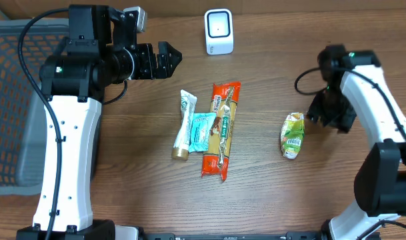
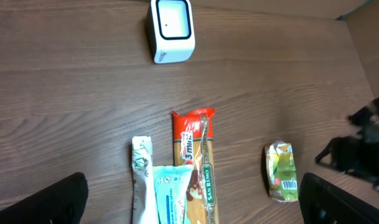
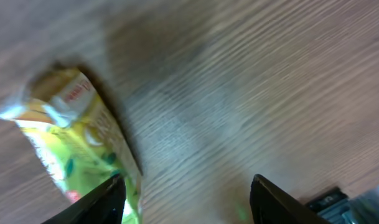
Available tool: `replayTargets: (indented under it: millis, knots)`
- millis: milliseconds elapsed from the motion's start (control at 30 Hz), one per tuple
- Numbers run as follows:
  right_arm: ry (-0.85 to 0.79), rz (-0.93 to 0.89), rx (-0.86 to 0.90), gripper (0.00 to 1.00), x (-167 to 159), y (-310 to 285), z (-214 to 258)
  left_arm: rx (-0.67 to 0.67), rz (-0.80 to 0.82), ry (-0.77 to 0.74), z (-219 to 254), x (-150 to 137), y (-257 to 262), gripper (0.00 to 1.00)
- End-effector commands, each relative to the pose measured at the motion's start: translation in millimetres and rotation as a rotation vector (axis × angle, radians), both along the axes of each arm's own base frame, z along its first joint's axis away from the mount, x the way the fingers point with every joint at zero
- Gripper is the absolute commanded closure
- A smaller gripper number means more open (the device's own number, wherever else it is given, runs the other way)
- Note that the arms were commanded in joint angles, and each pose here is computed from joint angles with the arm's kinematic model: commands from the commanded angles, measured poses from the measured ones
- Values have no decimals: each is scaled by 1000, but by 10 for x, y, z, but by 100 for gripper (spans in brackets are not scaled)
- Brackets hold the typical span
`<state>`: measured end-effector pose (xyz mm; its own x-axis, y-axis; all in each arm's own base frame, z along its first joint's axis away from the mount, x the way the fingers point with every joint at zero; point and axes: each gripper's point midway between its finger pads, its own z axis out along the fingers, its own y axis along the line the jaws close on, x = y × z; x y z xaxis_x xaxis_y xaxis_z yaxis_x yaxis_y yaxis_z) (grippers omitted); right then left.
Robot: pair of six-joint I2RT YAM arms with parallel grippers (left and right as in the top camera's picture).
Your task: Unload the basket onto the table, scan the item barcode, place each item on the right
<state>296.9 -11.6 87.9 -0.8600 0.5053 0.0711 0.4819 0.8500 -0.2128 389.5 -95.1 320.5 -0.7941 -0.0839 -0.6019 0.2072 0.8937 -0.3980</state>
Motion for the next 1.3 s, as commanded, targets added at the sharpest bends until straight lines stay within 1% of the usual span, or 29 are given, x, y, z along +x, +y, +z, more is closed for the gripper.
replayTargets:
  millis: [0,100,167,267,400,567,800,900,967,1000,1100,1133,1200,1267]
  knots:
    - [60,47,106,36,-175,202,-260,18,-18,-8,-13,20,-16,0]
    - [87,48,139,37,-289,283,-403,18,-18,-8,-13,20,-16,0]
    - [108,56,161,41,-362,355,-448,18,-18,-8,-13,20,-16,0]
    - [115,89,210,44,-383,507,-447,18,-18,-8,-13,20,-16,0]
    - [107,142,257,44,-384,761,-451,18,-18,-8,-13,20,-16,0]
    - [63,244,274,43,-328,1072,-481,18,-18,-8,-13,20,-16,0]
    - [-49,315,388,42,-127,1490,-495,18,-18,-8,-13,20,-16,0]
    - [-92,393,416,43,-27,1552,-468,18,-18,-8,-13,20,-16,1]
    - [-116,461,424,44,47,1573,-400,18,-18,-8,-13,20,-16,1]
    - [-128,494,427,46,95,1573,-340,18,-18,-8,-13,20,-16,0]
    - [-183,557,397,47,311,1511,-89,18,-18,-8,-13,20,-16,0]
    - [-208,577,381,46,399,1481,11,18,-18,-8,-13,20,-16,1]
    - [-265,628,353,41,581,1418,205,18,-18,-8,-13,20,-16,1]
    - [-321,704,332,27,744,1365,339,18,-18,-8,-13,20,-16,1]
